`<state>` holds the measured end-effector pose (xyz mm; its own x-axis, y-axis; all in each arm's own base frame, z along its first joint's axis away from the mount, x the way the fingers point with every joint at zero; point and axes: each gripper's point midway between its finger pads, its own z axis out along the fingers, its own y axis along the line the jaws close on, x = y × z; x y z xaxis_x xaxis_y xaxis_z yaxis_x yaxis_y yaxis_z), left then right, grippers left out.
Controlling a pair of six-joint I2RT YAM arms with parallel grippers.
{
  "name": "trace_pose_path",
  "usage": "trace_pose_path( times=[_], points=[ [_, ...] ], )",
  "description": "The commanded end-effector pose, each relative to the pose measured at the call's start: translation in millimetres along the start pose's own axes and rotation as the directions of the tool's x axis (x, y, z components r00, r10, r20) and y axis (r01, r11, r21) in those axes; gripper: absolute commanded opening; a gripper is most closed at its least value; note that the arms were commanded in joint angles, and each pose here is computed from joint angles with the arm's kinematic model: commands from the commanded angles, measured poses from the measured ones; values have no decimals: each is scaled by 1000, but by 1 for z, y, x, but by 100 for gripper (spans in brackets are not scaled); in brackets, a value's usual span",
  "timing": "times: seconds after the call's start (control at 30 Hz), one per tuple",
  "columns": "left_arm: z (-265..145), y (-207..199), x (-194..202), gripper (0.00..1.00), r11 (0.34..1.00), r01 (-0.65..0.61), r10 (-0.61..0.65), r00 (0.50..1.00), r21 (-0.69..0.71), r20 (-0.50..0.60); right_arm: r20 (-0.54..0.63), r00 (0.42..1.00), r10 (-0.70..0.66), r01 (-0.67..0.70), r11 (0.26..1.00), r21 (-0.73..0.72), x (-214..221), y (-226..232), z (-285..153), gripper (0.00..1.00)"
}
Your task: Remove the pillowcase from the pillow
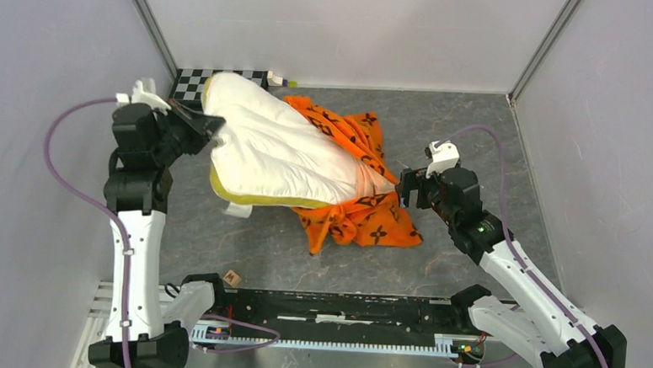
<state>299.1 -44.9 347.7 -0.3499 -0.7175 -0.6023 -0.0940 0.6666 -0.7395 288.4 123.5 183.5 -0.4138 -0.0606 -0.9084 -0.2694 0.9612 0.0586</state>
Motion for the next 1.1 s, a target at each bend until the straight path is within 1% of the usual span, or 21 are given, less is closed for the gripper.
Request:
trace_pose_path(
  times=[0.0, 0.1, 0.17, 0.23, 0.27, 0.33, 0.37, 0.5, 0.57, 0.63, 0.7, 0.77, 0.87, 0.93, 1.0, 1.07],
  points=[
    [-54, -69, -110, 2, 987, -158, 138, 906, 19, 399, 6, 999, -44, 44, 998, -46, -4, 5, 0, 98],
    [-73, -85, -139, 2, 980, -196, 190, 863, -36, 468, 1, 999, -50, 50, 998, -45, 1, 4, -1, 98],
    [-82, -111, -152, 2, 974, -228, 199, 856, 3, 477, 4, 998, -56, 56, 998, -36, 1, 2, -3, 98],
    [-79, -140, -153, 2, 963, -252, 191, 889, 95, 417, 8, 998, -64, 64, 998, -25, -1, -1, -5, 98],
    [-72, -153, -148, 2, 955, -252, 182, 915, 158, 360, 11, 998, -67, 67, 997, -25, -2, -1, -6, 98],
    [-65, -179, -143, 2, 933, -230, 149, 946, 276, 287, 14, 998, -67, 67, 997, -26, -4, -1, -7, 98],
    [-65, -190, -142, 2, 919, -226, 140, 953, 323, 267, 15, 998, -67, 67, 997, -29, -4, 0, -7, 98],
    [-63, -219, -134, 2, 871, -215, 119, 964, 441, 236, 7, 998, -67, 68, 996, -54, 0, 4, -5, 98],
    [-57, -227, -126, 2, 849, -185, 104, 977, 494, 187, -1, 998, -68, 68, 996, -56, 5, 4, -2, 98],
    [-55, -229, -120, 2, 839, -168, 94, 982, 518, 166, -14, 998, -67, 66, 997, -44, 10, 3, 4, 98],
    [-50, -222, -116, 2, 843, -156, 82, 983, 515, 164, -42, 997, -63, 61, 997, -45, 14, 4, 10, 98],
    [-50, -218, -114, 2, 843, -156, 75, 982, 515, 175, -62, 996, -59, 53, 994, -90, 14, 14, 16, 98],
    [-49, -219, -110, 2, 828, -142, 61, 984, 542, 165, -70, 996, -51, 40, 986, -162, 13, 35, 26, 98],
    [-47, -222, -107, 2, 810, -115, 45, 990, 575, 134, -71, 995, -65, 51, 982, -184, 13, 51, 33, 98],
    [-45, -228, -104, 2, 785, -76, 23, 995, 615, 95, -80, 993, -90, 72, 976, -205, 14, 73, 42, 98],
    [-46, -235, -102, 2, 752, -26, -9, 999, 659, 49, -81, 990, -117, 94, 964, -249, 14, 105, 51, 98]
  ],
)
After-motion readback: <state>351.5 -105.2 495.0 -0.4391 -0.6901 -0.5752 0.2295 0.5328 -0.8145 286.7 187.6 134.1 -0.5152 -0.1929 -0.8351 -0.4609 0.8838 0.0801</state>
